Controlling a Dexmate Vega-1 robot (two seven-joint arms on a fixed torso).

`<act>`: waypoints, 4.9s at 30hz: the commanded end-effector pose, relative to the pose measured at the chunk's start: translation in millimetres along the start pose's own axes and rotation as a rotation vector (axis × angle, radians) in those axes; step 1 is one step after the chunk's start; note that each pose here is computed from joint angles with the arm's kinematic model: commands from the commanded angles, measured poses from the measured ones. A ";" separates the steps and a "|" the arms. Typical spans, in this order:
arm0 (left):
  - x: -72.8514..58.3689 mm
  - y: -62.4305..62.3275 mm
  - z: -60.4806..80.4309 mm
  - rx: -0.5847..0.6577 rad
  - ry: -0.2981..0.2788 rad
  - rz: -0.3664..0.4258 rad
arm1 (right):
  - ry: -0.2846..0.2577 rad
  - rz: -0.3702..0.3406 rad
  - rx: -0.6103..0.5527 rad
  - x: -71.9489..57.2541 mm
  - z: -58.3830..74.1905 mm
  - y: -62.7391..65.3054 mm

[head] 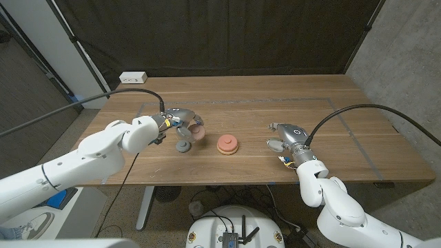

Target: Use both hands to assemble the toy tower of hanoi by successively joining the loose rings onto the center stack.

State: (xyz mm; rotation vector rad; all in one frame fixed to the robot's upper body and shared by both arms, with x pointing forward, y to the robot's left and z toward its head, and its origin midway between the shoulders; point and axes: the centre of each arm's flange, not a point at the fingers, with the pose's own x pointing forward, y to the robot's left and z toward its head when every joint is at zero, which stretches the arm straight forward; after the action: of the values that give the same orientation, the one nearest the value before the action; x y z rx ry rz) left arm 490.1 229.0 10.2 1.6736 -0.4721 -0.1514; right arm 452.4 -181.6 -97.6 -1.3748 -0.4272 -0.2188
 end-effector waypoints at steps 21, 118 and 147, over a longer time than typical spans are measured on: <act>17.8 6.3 9.1 -0.024 -0.097 0.009 | 0.023 -0.009 -0.004 -1.9 -2.6 -4.6; 83.4 -7.3 71.9 0.061 -0.254 -0.102 | 0.059 -0.036 0.016 -10.1 -10.3 -5.5; 92.1 -18.9 74.2 0.025 -0.274 -0.148 | 0.061 -0.033 0.023 -8.2 -12.1 -3.8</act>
State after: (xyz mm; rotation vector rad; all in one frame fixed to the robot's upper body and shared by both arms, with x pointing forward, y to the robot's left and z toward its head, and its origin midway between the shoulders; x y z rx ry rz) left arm 547.9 128.8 -0.5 1.7299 -0.5660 -0.4660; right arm 443.9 -194.1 -98.9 -1.3365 -0.4001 -0.2826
